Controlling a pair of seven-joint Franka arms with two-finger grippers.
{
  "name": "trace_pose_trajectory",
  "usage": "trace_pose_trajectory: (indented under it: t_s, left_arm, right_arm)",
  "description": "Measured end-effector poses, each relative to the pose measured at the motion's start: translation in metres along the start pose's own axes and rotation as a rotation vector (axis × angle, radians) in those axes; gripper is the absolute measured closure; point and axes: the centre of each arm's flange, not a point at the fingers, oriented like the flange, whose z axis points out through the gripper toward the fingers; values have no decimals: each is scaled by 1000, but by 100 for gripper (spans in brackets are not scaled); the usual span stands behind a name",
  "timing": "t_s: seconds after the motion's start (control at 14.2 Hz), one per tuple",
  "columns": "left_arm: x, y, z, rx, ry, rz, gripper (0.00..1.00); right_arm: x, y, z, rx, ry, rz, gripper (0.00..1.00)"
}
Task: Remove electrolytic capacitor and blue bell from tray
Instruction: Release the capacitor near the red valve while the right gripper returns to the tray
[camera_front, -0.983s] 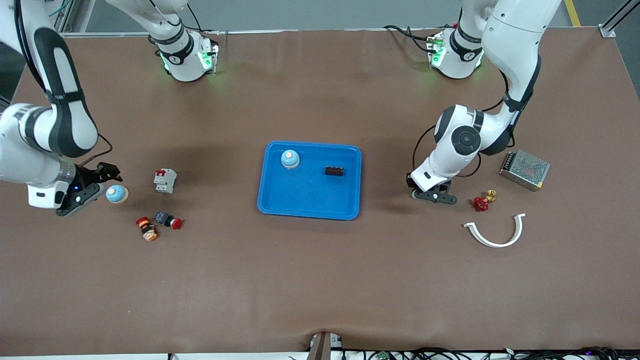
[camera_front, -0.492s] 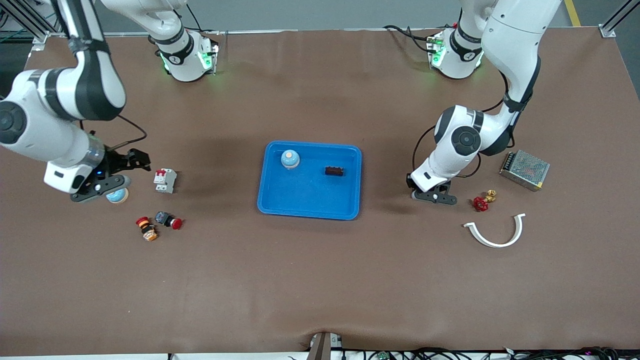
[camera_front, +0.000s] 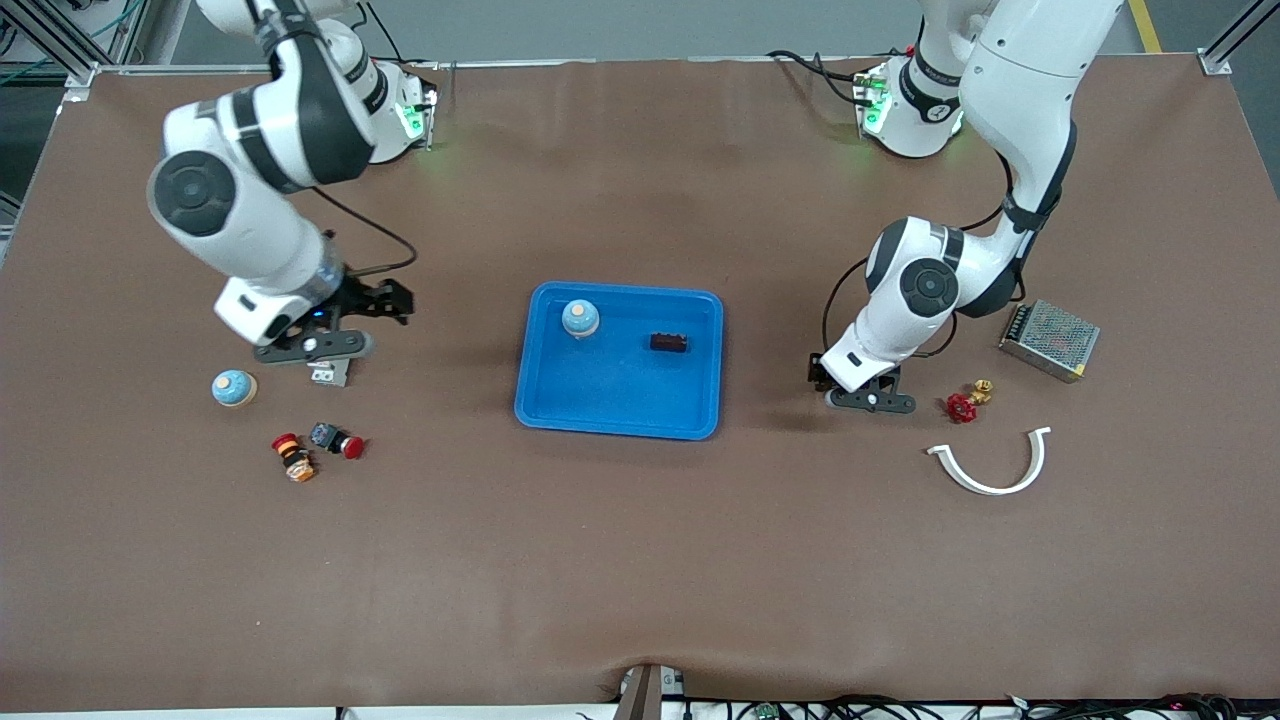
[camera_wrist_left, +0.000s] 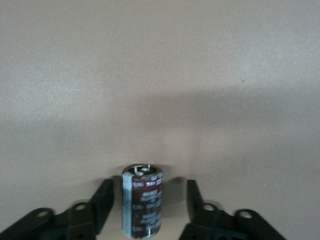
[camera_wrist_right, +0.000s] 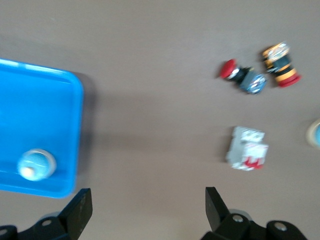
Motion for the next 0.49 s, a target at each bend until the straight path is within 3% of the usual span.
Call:
trace_pose_trajectory:
  t_s: [0.21, 0.49]
  left_arm:
    - [5, 2, -4, 3, -11, -34, 0]
    - [24, 7, -24, 17, -56, -100, 0]
  right_arm:
    - [-15, -54, 11, 28, 8, 88, 0]
    - [-29, -112, 40, 31, 21, 191, 0]
